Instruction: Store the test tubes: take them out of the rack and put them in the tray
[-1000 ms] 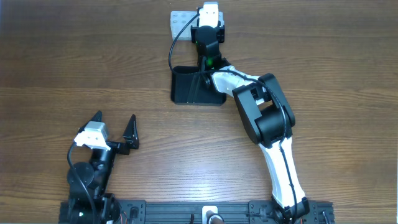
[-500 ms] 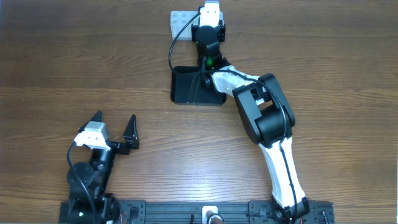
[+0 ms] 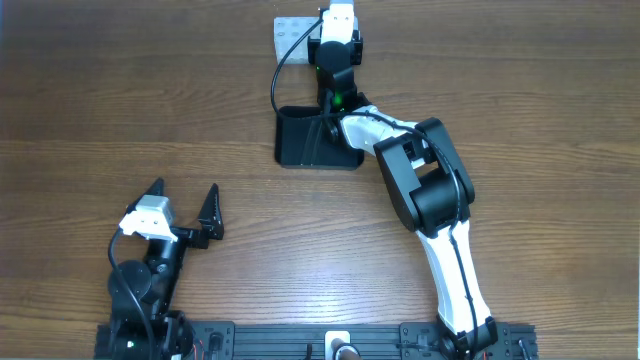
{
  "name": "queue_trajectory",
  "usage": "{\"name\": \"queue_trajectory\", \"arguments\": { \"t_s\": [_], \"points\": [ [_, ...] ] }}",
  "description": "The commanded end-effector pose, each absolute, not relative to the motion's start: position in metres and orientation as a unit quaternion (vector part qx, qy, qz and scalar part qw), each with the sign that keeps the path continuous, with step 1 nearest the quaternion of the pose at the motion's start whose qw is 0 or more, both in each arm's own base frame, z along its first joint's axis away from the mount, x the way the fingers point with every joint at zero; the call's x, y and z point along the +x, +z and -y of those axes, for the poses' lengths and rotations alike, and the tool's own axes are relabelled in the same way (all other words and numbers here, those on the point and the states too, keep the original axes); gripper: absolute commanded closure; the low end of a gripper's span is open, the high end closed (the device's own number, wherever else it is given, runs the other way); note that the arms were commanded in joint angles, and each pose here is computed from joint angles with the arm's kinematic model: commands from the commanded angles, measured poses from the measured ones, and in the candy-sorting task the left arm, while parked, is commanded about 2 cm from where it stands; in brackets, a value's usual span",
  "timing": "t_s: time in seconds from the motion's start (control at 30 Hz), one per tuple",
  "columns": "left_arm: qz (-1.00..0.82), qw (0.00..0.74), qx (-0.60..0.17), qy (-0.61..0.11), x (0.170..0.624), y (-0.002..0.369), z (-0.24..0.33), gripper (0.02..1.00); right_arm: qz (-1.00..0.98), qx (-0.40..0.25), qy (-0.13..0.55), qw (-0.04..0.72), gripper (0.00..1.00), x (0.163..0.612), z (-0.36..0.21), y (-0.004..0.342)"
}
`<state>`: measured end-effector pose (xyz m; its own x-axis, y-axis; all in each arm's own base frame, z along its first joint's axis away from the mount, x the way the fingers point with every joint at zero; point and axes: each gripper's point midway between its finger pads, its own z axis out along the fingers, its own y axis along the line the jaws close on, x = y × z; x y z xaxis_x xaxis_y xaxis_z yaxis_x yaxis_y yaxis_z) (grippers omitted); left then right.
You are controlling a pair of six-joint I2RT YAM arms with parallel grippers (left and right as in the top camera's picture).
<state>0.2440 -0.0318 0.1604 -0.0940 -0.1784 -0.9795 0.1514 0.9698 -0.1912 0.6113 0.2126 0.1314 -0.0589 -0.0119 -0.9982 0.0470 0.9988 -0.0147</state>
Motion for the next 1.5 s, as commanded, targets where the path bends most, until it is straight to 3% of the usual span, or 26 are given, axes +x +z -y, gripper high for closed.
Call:
{"name": "queue_trajectory", "arguments": {
  "t_s": [0.03, 0.43, 0.77, 1.03, 1.13, 1.3, 1.5],
  "points": [
    [-0.729, 0.673, -0.014, -0.127, 0.244, 0.159, 0.032, 0.018, -0.714, 0.019, -0.015, 0.699, 0.925, 0.613, -0.214, 0.15],
    [-0.729, 0.673, -0.014, -0.127, 0.244, 0.16, 0.032, 0.018, -0.69, 0.03, 0.0, 0.724, 0.921, 0.609, -0.215, 0.198],
    [-0.729, 0.673, -0.014, -0.127, 0.244, 0.16, 0.032, 0.018, -0.656, 0.045, 0.019, 0.753, 0.936, 0.596, -0.212, 0.263],
    [-0.729, 0.673, -0.014, -0.127, 0.244, 0.159, 0.032, 0.018, -0.681, 0.007, 0.046, 0.731, 0.991, 0.578, -0.217, 0.307],
    [-0.729, 0.673, -0.014, -0.127, 0.244, 0.159, 0.032, 0.018, -0.694, 0.021, 0.074, 0.716, 0.989, 0.569, -0.215, 0.318],
    [-0.729, 0.673, -0.014, -0.127, 0.244, 0.16, 0.032, 0.018, -0.733, -0.001, 0.092, 0.674, 0.993, 0.558, -0.222, 0.309],
    [-0.729, 0.673, -0.014, -0.127, 0.244, 0.16, 0.032, 0.02, -0.823, -0.029, 0.064, 0.563, 0.989, 0.537, -0.225, 0.241]
  ]
}}
